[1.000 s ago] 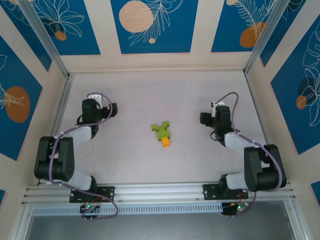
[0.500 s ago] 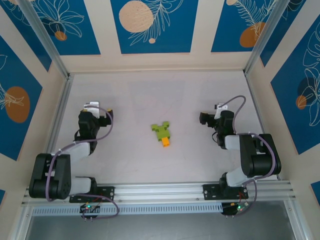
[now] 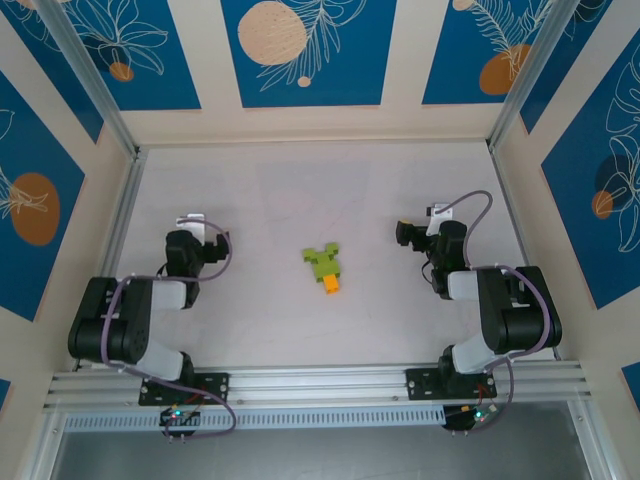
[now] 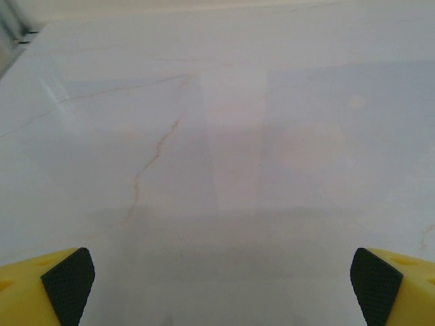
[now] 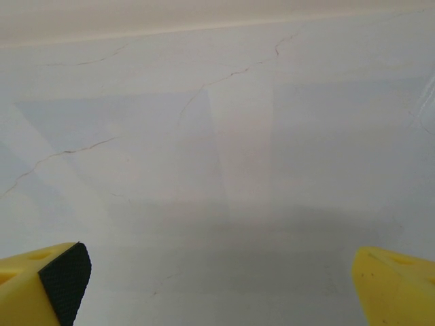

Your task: Assemble a carrot with lego

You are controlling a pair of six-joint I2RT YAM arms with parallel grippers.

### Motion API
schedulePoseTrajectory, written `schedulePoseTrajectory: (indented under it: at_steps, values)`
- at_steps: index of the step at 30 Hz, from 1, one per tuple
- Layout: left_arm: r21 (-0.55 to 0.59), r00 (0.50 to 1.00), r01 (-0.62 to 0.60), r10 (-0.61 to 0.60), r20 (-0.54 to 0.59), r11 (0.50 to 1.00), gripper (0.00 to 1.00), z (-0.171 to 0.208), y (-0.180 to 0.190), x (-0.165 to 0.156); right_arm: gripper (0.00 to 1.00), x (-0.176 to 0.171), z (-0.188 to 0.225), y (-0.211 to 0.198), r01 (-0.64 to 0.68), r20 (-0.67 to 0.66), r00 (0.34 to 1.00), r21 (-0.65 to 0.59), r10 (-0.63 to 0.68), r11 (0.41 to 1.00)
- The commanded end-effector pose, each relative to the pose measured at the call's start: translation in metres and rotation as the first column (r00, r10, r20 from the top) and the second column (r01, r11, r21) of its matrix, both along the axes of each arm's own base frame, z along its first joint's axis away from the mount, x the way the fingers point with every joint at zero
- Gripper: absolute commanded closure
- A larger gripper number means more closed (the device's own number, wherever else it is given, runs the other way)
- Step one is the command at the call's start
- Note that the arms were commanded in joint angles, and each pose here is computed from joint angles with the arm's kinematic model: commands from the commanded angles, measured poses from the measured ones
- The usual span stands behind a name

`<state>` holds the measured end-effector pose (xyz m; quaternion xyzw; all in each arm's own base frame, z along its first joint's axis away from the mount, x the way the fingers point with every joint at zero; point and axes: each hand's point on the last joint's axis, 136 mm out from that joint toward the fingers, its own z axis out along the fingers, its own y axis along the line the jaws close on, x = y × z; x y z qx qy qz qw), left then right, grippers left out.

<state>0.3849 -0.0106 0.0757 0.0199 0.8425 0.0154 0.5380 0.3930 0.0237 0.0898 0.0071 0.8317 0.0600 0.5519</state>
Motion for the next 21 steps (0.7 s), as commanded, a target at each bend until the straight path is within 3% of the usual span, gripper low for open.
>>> schedulePoseTrajectory:
  at_steps: [1, 21]
  values:
    - [0.005, 0.995, 0.071, -0.071, 0.069, 0.997, 0.01, 0.012, -0.011, 0.007, 0.00, 0.002, 0.005, -0.001, 0.004, 0.035, 0.999, -0.016, -0.003, 1.000]
    - [0.006, 0.992, 0.120, -0.120, 0.039, 0.993, 0.01, 0.012, -0.020, 0.010, 0.01, 0.002, 0.003, -0.001, -0.014, 0.021, 1.000, 0.010, 0.014, 1.000]
